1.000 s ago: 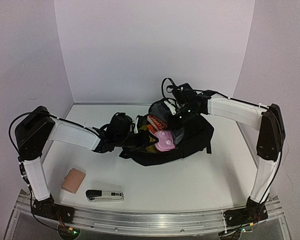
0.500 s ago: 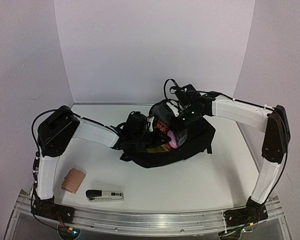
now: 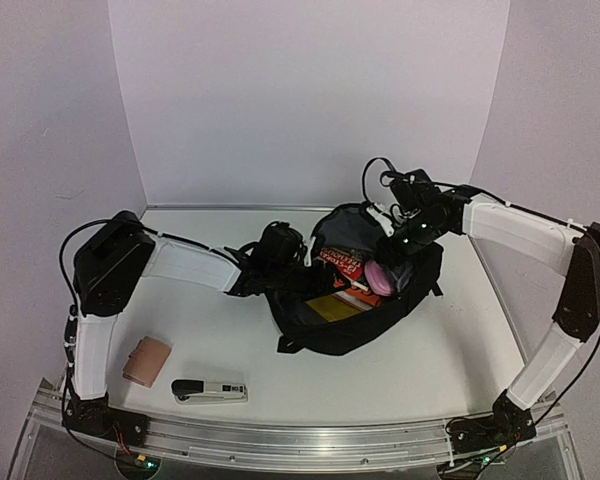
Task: Pack the student bag
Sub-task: Place the stationery in the student bag, then adjust the student bag at the center of the board.
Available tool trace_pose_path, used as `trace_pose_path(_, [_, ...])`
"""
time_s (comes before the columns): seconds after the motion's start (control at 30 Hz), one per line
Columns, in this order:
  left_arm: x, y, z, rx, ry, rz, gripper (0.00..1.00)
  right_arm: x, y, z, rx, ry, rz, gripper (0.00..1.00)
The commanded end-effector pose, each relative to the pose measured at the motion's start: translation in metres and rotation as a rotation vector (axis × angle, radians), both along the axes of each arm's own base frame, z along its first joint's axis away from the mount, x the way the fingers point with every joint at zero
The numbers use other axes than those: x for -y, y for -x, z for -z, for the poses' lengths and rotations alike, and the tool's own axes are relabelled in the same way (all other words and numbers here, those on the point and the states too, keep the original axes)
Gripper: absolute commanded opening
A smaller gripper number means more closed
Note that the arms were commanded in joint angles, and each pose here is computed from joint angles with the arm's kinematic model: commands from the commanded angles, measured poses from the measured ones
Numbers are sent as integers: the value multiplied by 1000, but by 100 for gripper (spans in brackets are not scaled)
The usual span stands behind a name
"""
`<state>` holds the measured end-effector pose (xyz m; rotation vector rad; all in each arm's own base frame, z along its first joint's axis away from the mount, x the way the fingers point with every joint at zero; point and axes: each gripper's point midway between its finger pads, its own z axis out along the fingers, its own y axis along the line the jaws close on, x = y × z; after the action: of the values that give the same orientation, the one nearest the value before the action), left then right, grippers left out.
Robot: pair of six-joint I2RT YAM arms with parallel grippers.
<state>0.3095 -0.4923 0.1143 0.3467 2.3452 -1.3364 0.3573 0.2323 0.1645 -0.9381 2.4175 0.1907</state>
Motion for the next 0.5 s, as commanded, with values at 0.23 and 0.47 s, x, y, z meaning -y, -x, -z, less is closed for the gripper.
trace_pose_path(0.23, [-83,-14,-35,37,-58,-212,72,-17,37,-55,-114,-192,-161,65])
trace_pose_path(0.47, [-86,-10,-43,51,-38,-207,72,-14,0,-105,15,-228,-89,79])
